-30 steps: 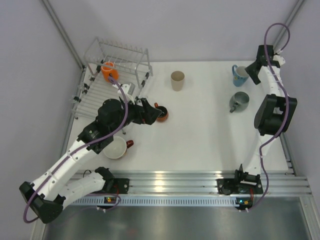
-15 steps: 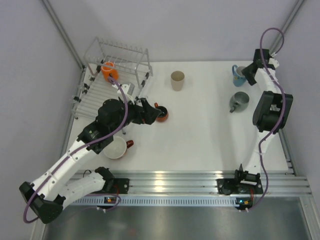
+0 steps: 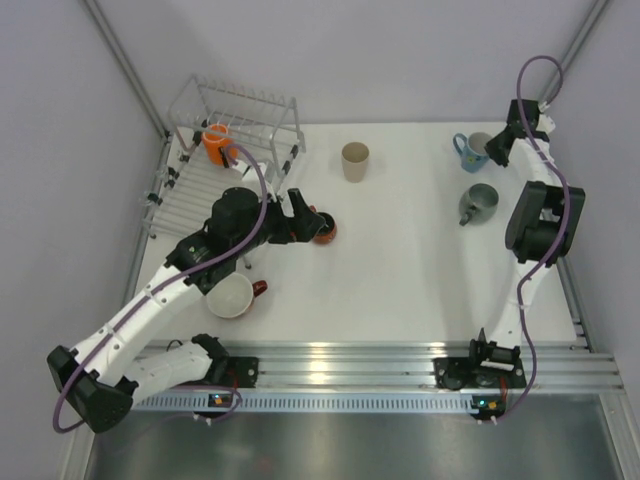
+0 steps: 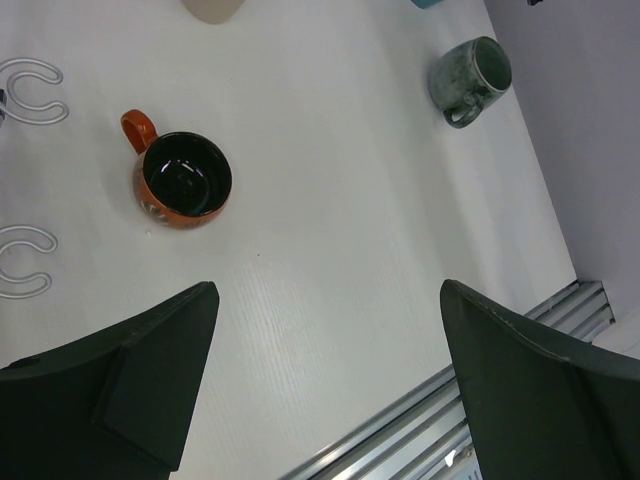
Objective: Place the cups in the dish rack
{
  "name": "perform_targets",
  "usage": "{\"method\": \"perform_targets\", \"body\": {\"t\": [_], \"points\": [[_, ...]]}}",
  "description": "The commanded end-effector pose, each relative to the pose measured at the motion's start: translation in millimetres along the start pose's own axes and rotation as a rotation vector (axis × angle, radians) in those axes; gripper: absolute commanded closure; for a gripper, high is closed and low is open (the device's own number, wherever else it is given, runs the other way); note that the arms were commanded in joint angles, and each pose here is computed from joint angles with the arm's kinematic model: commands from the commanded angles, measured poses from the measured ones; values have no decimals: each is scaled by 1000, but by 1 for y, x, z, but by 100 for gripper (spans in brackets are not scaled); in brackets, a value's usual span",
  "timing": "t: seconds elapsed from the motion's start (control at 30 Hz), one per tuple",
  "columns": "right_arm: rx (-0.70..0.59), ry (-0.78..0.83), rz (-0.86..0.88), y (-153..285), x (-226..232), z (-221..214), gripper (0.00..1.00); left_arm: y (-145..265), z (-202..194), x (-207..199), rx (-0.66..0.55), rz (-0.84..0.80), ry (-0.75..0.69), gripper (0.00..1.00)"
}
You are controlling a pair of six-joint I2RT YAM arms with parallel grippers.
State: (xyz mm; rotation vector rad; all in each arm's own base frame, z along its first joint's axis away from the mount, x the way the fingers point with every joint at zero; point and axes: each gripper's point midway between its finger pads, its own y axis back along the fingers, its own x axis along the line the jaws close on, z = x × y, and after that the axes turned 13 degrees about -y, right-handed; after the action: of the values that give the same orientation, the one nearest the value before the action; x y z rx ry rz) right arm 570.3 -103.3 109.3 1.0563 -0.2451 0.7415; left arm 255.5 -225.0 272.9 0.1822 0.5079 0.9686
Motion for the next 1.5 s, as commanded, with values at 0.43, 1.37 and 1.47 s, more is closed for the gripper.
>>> {"method": "perform_targets", "body": {"t": [0.43,1.37,1.47], "points": [[-156,172,330,67,62,46,100,7,19,-29,22,-126,32,7],[-550,561,1344,444,131,-63,100,11,109,-93,26,-680,342,12],[-520,558,1396,459,125,-78,100,12,110,-95,18,-694,346,12]]}}
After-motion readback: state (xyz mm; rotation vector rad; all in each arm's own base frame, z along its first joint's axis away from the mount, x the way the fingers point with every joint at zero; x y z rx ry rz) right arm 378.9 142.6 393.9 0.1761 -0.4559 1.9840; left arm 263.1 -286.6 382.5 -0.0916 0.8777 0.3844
